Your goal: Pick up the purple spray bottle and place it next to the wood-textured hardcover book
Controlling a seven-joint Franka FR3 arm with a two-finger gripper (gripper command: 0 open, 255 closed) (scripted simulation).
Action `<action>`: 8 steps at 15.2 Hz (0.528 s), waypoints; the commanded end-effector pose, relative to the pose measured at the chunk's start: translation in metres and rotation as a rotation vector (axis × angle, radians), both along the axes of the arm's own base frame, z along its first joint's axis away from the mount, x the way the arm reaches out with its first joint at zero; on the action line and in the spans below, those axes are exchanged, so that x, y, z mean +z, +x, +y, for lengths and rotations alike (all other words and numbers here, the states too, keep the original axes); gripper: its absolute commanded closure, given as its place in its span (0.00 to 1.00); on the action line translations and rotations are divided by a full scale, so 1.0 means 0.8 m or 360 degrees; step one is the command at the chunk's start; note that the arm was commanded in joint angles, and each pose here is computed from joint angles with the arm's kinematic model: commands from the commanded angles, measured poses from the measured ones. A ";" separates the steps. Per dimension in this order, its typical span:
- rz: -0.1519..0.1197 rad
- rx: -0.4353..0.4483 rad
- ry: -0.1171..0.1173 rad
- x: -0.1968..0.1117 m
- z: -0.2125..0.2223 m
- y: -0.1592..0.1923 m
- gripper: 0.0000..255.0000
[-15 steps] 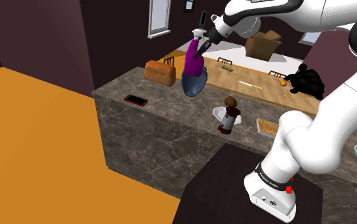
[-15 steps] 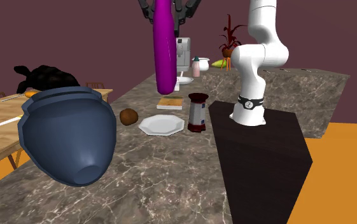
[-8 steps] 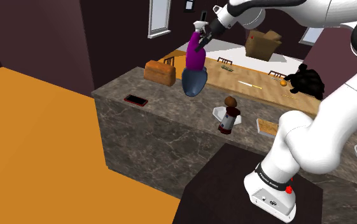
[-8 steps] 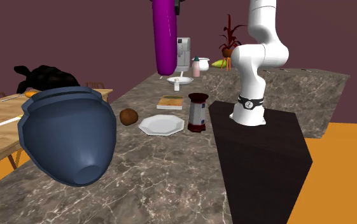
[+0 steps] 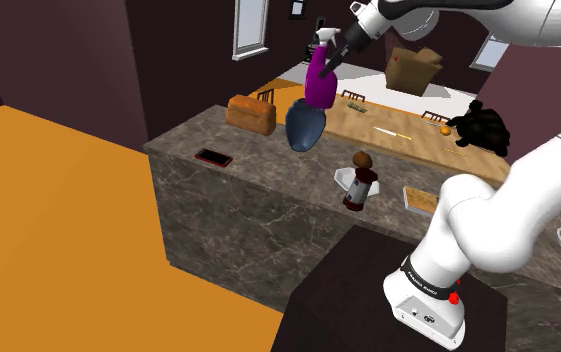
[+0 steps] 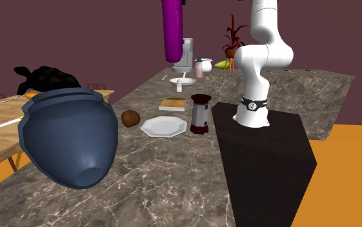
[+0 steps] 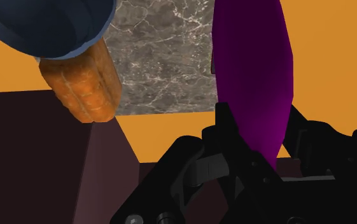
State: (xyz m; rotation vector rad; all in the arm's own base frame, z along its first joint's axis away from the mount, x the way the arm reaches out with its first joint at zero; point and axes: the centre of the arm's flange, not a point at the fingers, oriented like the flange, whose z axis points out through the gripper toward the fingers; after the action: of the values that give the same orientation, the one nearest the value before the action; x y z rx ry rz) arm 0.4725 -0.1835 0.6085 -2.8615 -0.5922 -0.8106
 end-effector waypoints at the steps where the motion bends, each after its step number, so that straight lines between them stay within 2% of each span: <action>1: 0.0000 0.0000 -0.0002 0.003 -0.013 -0.028 1.00; 8: 0.0000 0.0000 -0.0002 0.004 -0.054 -0.137 1.00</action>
State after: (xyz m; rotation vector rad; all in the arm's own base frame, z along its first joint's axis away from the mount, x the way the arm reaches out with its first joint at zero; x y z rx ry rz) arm 0.3745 -0.2223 0.6122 -2.8614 -0.5919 -0.8110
